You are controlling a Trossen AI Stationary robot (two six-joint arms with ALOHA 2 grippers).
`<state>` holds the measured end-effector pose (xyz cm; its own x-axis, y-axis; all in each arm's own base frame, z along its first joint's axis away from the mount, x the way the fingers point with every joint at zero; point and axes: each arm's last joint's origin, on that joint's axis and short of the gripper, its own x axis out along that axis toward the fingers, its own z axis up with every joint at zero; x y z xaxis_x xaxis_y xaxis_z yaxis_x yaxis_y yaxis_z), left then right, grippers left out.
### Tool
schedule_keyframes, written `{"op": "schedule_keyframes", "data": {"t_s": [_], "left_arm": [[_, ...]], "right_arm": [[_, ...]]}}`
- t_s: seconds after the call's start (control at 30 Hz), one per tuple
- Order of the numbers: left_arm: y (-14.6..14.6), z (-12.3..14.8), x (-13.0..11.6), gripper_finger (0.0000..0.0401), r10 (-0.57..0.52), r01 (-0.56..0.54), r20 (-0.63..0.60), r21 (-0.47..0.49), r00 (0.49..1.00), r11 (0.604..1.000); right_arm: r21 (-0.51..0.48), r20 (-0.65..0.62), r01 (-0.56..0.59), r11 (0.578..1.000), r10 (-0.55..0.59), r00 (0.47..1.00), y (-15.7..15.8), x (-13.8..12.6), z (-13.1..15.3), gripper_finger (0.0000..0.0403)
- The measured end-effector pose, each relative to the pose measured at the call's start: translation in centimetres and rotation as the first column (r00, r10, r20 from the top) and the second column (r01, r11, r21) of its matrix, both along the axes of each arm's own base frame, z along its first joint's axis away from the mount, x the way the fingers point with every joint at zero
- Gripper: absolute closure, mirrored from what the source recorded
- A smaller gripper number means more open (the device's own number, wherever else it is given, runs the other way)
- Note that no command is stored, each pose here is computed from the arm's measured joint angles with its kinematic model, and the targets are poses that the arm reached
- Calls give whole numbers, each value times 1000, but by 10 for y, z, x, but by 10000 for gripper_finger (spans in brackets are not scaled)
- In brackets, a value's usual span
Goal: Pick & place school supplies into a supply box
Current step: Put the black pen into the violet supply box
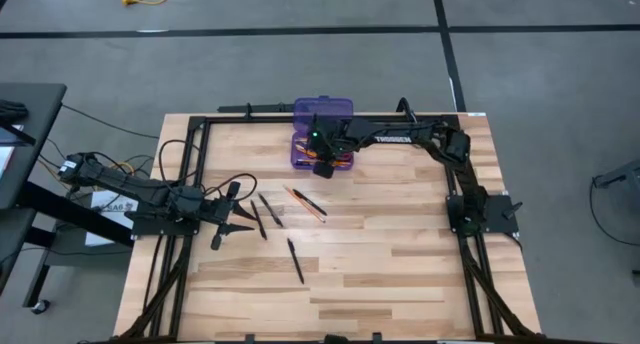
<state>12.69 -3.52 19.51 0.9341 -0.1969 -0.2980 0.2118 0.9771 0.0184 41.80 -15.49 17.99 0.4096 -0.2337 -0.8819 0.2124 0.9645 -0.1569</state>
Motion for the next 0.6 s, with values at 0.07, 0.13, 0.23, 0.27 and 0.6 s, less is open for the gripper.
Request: {"op": "schedule_keyframes", "data": {"t_s": [0.07,0.13,0.23,0.27,0.6], "left_arm": [[0,0,0,289,0,0,0,0,1000,1000],[0,0,0,289,1,-1,-1,-3,1000,1000],[0,0,0,289,3,-3,-2,-8,1000,1000],[0,0,0,289,3,-3,-2,-10,1000,1000],[3,5,0,289,114,-113,-5,20,994,993]], "right_arm": [[3,0,3,1000,-3,1000,1,0,0,299],[3,1,3,1000,-3,1000,1,0,0,280],[3,0,0,1000,0,1000,2,1,0,253],[-1,-1,1,1000,-1,1000,3,1,0,244],[-98,-142,103,990,-117,983,20,-8,42,231]]}}
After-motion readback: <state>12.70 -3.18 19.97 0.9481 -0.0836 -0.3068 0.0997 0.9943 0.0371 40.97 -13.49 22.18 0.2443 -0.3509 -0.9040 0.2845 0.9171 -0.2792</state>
